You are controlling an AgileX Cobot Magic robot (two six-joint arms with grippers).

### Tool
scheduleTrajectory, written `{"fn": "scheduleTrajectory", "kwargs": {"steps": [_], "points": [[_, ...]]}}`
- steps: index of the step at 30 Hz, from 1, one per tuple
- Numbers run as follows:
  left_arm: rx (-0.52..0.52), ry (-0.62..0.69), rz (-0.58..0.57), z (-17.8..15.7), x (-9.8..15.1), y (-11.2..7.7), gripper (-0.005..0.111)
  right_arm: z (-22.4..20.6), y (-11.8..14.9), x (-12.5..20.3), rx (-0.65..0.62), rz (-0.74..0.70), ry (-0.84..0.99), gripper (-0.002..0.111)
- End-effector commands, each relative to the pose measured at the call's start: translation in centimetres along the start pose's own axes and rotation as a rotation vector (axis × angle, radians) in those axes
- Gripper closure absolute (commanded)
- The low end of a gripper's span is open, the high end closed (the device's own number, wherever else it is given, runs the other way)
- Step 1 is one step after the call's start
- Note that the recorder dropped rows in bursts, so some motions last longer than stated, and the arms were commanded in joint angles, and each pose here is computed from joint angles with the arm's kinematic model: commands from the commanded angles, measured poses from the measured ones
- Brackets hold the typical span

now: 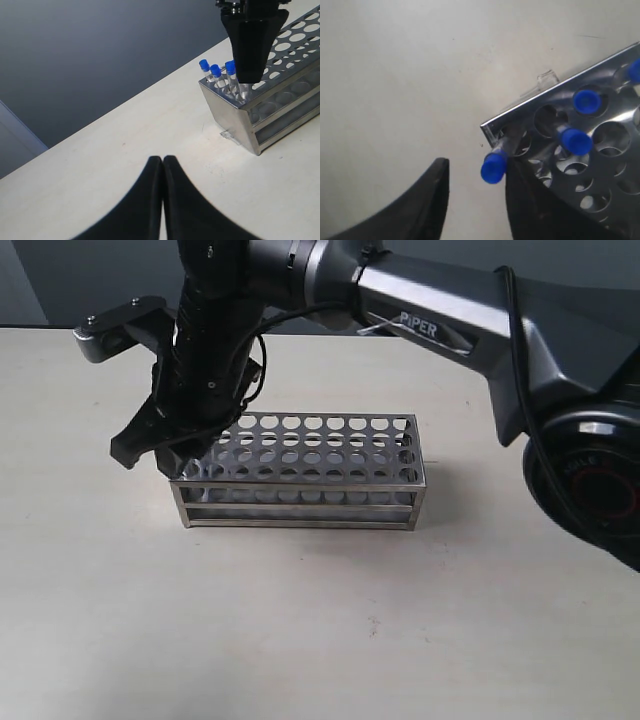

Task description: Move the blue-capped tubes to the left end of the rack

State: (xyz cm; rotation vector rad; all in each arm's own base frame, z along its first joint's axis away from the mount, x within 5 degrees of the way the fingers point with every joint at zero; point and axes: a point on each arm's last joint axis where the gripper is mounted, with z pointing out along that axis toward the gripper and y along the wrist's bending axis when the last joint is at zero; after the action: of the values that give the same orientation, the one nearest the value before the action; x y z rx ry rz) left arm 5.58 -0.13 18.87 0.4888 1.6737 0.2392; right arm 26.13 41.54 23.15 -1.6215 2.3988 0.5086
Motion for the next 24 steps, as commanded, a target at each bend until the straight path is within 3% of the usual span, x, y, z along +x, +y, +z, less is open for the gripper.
{"fn": "scheduleTrajectory", "kwargs": {"steps": [1, 14, 24], "points": [[0.003, -0.009, -0.004, 0.0, -0.2, 0.0, 0.106, -0.5, 0.4, 0.1, -0.013, 0.016, 0.016, 0.069], [0.004, -0.007, -0.008, 0.0, -0.2, 0.0, 0.106, -5.5, 1.0, -0.8, 0.052, -0.007, -0.079, 0.069], [0.004, -0.007, -0.006, 0.0, -0.2, 0.0, 0.106, -14.3, 1.9, -0.1, 0.229, 0.016, -0.225, 0.071]]}}
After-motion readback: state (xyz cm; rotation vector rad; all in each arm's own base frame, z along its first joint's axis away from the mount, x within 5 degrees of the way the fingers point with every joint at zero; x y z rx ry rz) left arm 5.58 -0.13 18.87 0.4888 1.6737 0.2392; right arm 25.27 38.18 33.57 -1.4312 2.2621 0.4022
